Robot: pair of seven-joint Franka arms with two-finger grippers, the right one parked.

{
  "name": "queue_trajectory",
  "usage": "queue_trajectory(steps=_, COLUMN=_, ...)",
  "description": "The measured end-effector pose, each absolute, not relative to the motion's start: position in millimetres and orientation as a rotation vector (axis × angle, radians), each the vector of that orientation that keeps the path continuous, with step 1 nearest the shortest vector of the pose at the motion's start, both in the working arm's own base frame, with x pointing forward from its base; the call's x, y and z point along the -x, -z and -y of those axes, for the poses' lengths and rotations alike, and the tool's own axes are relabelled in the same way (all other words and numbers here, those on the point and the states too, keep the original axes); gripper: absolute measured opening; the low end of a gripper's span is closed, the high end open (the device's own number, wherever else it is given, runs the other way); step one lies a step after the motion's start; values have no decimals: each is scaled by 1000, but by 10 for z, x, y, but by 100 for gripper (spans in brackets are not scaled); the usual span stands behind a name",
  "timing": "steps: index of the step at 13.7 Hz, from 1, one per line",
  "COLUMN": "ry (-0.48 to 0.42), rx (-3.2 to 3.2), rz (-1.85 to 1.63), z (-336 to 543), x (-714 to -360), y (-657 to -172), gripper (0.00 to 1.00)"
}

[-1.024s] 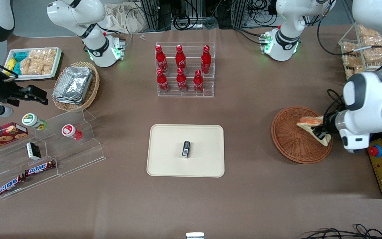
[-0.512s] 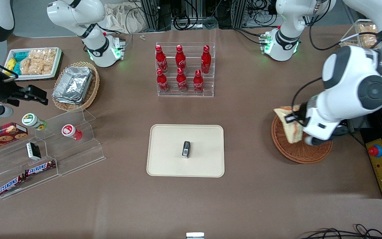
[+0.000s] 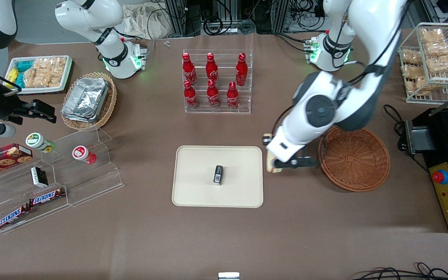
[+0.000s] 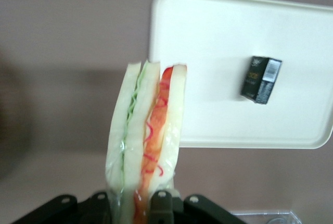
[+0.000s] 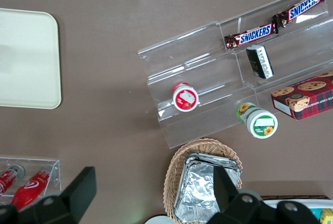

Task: Place sandwich from basket to tray
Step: 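Carry the sandwich over the cream tray beside the black box, then lower the sandwich onto the tray and open the left gripper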

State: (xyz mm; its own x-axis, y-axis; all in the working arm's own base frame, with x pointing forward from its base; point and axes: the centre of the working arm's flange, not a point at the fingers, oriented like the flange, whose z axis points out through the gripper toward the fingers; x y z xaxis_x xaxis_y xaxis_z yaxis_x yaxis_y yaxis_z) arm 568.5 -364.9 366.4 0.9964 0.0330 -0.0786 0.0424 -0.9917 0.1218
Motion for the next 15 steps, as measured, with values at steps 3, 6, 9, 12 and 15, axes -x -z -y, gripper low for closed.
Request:
queue_trajectory(steps=3, ry=79, rx=-3008, rz=-27, z=3994, x=-5644, y=-2918, gripper=20)
queue_trajectory(steps=6, ry=88, rx=-3032, rz=9, z=4007, x=-5657, y=-2442, gripper=20)
queue_trajectory(steps=9, ry=79, rx=-3057, rz=34, z=3968, x=-5677, y=-2338, gripper=26)
queue_trajectory(steps=12, ry=39, rx=-3075, rz=46, z=3968, x=-5692, y=-2321, gripper=56)
queue_trajectory(steps=15, ry=-39, rx=-3044, rz=-67, z=3984, x=-5825, y=-2668, gripper=87)
